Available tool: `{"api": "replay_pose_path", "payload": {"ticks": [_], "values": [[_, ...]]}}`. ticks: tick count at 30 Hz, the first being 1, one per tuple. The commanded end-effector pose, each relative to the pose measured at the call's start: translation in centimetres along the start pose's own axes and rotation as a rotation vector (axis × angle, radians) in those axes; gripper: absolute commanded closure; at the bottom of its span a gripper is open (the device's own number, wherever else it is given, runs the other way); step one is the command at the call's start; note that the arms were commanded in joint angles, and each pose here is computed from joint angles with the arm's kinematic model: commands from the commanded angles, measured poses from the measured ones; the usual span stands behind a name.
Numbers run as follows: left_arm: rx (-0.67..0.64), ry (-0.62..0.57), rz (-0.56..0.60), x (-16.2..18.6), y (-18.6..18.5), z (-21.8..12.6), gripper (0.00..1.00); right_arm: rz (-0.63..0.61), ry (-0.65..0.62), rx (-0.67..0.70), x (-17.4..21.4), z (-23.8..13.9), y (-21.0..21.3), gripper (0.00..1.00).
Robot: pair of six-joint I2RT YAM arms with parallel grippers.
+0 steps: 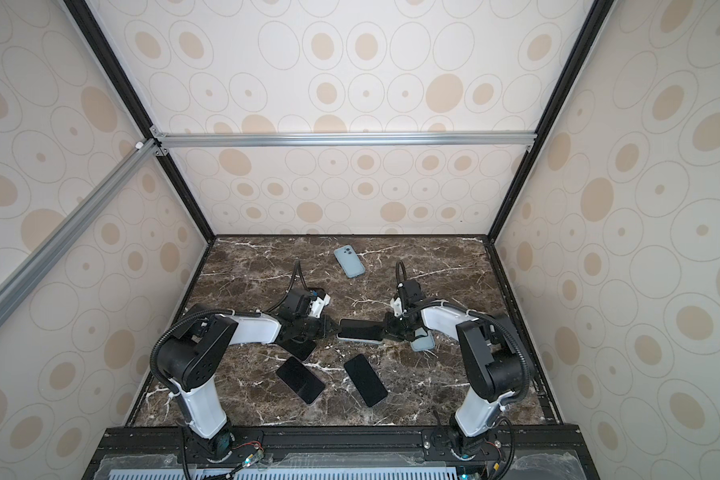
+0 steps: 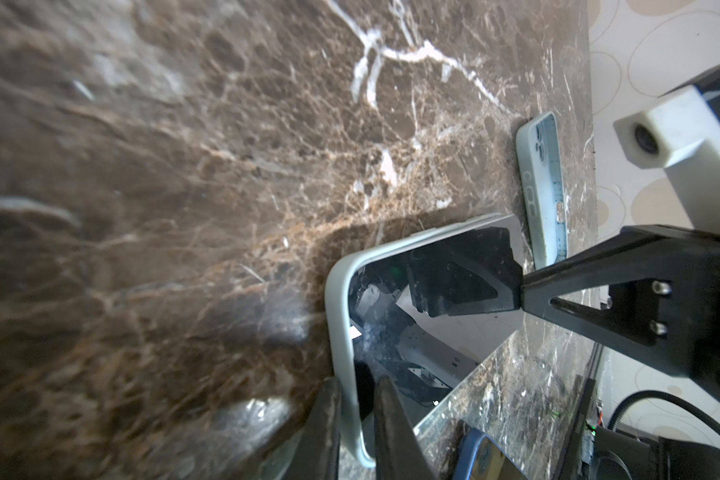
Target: Put the phone into the phone case
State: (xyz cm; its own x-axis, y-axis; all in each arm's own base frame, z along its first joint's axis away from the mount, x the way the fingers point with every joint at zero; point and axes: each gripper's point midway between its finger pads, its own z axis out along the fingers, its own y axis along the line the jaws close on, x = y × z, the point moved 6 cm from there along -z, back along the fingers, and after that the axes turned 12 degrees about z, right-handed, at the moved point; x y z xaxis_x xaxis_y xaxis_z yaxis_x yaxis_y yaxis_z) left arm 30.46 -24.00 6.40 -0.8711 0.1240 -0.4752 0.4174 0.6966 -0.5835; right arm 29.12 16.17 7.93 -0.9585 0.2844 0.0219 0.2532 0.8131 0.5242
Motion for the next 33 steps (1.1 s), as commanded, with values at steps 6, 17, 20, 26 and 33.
{"api": "replay_pose_path", "payload": {"ticks": [6, 17, 20, 26, 33], "values": [[0.069, 0.06, 0.009, 1.6, -1.7, 1.2, 0.84, -0.023, 0.108, 0.172, 2.9, 4.8, -2.9, 0.9], [0.072, 0.075, -0.008, 2.2, -1.6, 1.6, 0.84, -0.011, 0.172, 0.276, 4.6, 7.8, -5.3, 0.93], [0.072, 0.078, -0.01, 2.2, -1.6, 1.7, 0.84, -0.007, 0.178, 0.298, 4.8, 8.2, -5.9, 0.93], [0.074, 0.082, -0.017, 2.3, -1.5, 1.7, 0.84, -0.003, 0.196, 0.329, 5.3, 9.0, -6.7, 0.93], [0.076, 0.083, -0.017, 2.3, -1.5, 1.7, 0.84, -0.004, 0.217, 0.369, 5.8, 10.1, -7.6, 0.93]]}}
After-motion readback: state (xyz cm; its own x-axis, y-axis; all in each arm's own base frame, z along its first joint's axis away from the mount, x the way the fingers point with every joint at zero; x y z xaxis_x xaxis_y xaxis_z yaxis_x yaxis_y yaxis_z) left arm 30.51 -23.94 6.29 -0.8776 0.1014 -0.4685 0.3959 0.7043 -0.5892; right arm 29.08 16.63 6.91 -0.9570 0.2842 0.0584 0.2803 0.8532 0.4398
